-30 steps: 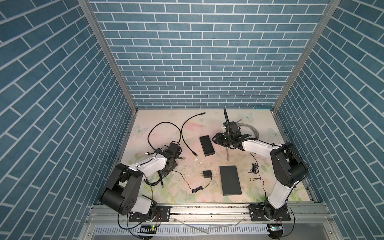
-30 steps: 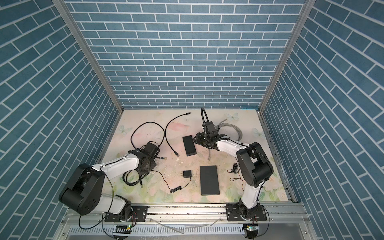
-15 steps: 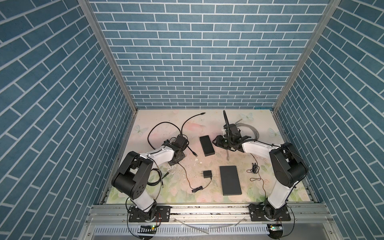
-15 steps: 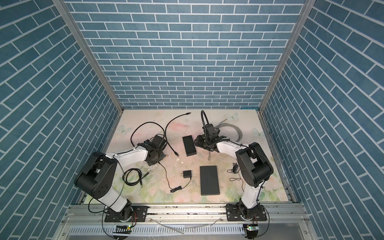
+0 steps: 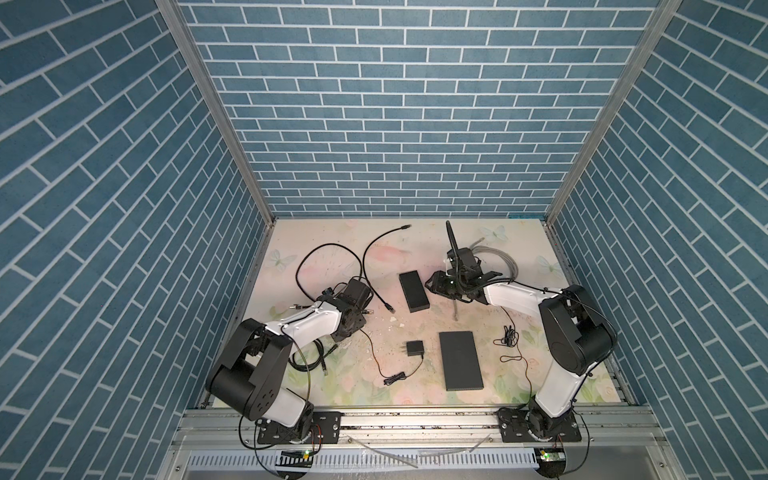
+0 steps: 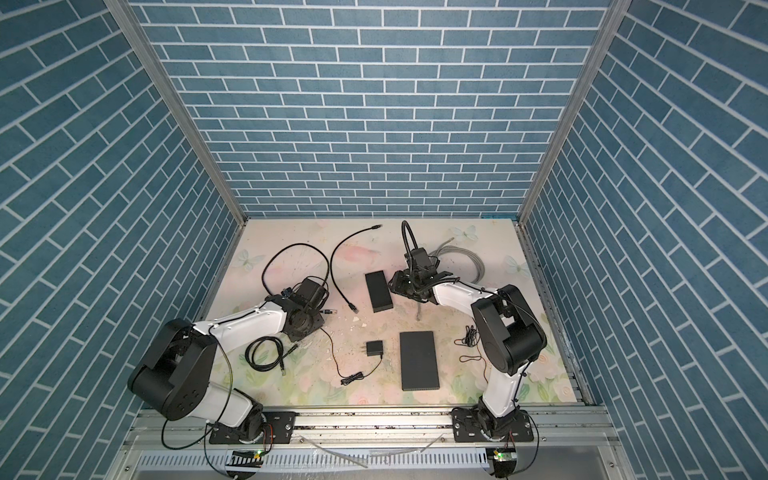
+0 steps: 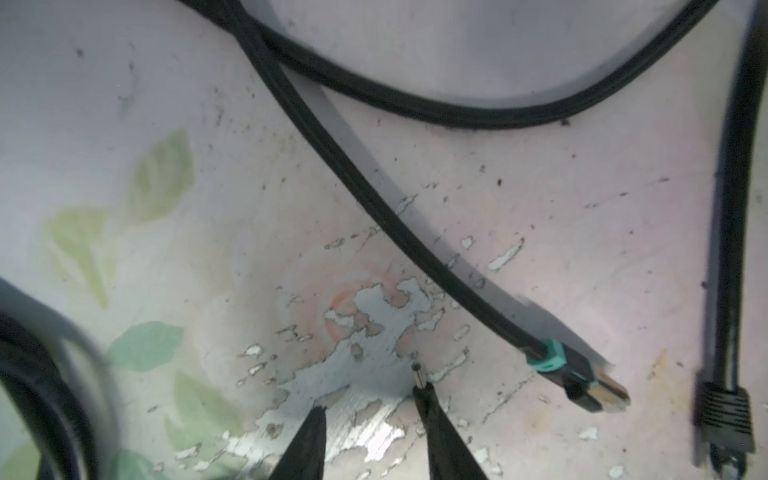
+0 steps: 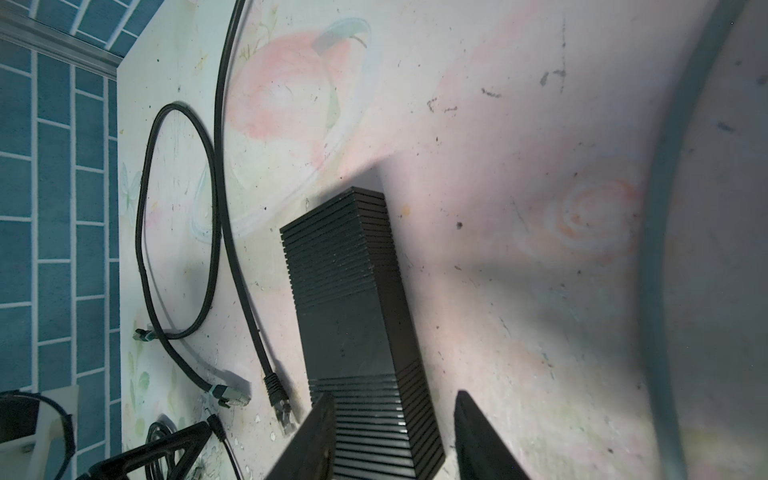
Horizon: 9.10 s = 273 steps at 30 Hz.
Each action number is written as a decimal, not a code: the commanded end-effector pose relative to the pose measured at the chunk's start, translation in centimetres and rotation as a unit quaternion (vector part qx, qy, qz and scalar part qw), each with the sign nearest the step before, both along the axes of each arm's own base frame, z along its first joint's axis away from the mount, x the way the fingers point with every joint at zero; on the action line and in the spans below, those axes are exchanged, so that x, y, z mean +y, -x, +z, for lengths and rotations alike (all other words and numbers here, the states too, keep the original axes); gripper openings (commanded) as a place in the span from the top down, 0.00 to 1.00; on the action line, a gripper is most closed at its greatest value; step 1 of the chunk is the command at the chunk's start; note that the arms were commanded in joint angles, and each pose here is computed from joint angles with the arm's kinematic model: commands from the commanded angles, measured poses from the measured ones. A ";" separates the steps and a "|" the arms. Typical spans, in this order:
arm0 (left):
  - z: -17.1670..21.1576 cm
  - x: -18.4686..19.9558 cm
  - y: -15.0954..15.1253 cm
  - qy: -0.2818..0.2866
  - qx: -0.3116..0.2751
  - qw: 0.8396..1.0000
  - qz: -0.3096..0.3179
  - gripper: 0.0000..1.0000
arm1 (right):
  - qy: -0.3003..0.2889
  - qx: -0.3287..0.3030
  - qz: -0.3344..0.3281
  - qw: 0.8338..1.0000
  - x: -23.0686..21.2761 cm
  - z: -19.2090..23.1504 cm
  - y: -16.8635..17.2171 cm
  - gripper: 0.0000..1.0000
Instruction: Insert the plug into the switch port
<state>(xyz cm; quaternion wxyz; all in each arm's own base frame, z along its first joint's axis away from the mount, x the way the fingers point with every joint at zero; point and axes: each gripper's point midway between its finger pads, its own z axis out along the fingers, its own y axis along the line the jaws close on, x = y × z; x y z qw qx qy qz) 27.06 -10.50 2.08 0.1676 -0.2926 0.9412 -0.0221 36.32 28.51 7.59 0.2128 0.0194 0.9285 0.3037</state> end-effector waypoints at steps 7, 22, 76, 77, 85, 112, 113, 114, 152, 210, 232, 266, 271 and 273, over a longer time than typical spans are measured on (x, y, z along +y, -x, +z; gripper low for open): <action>-1.0 -1.4 -0.5 0.005 0.010 1.000 -0.007 0.58 | -0.003 -0.008 0.012 1.000 0.6 1.2 -0.1 0.53; -1.5 -1.4 0.9 -0.003 0.024 0.999 0.026 0.67 | -0.003 -0.007 0.017 1.000 0.6 0.7 0.1 0.54; 7.9 -4.7 -3.9 0.086 -0.087 0.992 -0.005 1.00 | -0.174 -0.206 0.307 0.913 15.6 4.7 11.5 0.64; 8.0 -4.8 -4.0 0.088 -0.089 0.992 -0.005 1.00 | -0.175 -0.205 0.307 0.913 15.9 4.7 11.5 0.64; 8.4 -5.4 -4.2 0.101 -0.090 0.991 -0.010 1.00 | -0.182 -0.194 0.318 0.910 17.4 3.7 12.0 0.70; 8.8 -5.3 -4.1 0.109 -0.093 0.990 -0.001 1.00 | -0.203 -0.202 0.321 0.903 19.2 5.2 12.1 0.91; 8.9 -5.3 -4.1 0.108 -0.094 0.990 -0.001 1.00 | -0.202 -0.201 0.321 0.903 19.1 5.1 12.0 0.91; 8.9 -5.2 -4.1 0.108 -0.095 0.990 0.001 1.00 | -0.201 -0.201 0.320 0.904 19.1 5.1 12.0 0.91; 12.4 -8.4 -3.7 0.231 -0.116 0.894 -0.366 0.57 | -0.215 -0.193 0.339 0.895 15.7 6.7 12.8 0.97; 13.2 -10.5 -5.1 0.348 -0.113 0.858 -0.360 1.00 | -0.139 -0.409 0.301 0.850 8.5 8.7 10.1 0.59; 13.6 -10.6 -4.9 0.361 -0.110 0.859 -0.347 1.00 | -0.139 -0.438 0.330 0.824 13.0 8.5 8.9 0.71; 13.7 -10.6 -5.1 0.365 -0.114 0.860 -0.337 1.00 | -0.154 -0.425 0.345 0.823 13.9 8.3 9.6 0.95; 13.0 -9.9 -5.5 0.340 -0.110 0.876 -0.325 0.70 | -0.157 -0.421 0.335 0.828 13.4 8.2 9.5 0.97; 12.8 -9.5 -5.9 0.323 -0.110 0.884 -0.318 0.59 | -0.153 -0.415 0.331 0.834 13.1 8.0 9.5 0.97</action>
